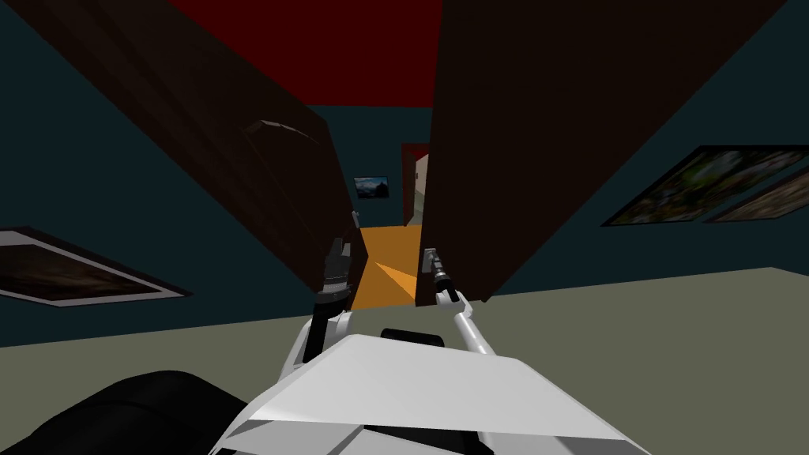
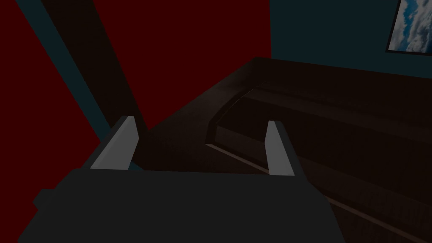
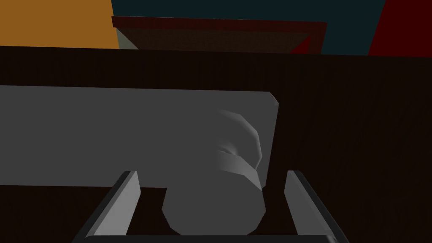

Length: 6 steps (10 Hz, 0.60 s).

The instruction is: Push the door open

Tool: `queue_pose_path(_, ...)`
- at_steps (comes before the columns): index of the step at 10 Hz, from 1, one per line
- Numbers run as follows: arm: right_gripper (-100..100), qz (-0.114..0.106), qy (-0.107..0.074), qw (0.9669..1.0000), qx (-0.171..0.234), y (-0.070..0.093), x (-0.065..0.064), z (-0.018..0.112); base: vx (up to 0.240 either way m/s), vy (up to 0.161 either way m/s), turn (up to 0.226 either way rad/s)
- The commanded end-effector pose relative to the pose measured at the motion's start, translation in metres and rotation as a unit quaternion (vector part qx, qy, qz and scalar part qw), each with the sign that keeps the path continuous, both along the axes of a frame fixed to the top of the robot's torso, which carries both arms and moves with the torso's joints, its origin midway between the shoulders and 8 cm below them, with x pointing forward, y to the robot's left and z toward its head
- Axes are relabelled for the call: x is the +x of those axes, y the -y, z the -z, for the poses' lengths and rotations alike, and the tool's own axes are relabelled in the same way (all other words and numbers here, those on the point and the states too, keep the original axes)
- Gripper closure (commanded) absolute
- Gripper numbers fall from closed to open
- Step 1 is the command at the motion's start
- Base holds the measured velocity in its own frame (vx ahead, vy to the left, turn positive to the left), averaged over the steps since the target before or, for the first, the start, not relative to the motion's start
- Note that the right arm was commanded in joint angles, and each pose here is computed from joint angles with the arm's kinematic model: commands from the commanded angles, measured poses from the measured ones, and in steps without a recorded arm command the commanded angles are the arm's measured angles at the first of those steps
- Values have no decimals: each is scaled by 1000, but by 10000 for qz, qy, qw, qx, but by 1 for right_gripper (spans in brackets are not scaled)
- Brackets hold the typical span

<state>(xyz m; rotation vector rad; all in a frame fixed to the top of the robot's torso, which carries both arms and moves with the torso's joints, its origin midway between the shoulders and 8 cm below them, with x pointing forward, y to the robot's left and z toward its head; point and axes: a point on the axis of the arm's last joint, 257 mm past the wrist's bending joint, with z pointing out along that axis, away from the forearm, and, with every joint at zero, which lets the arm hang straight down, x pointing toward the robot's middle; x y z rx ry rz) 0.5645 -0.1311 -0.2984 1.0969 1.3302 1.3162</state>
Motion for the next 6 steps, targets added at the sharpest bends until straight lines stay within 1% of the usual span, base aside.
queue_pose_path(1, 100, 2, -7, 10000, -8, 1, 0, 0, -12, 1, -7)
queue_pose_path(6, 100, 2, -7, 10000, -8, 1, 0, 0, -8, 0, 3)
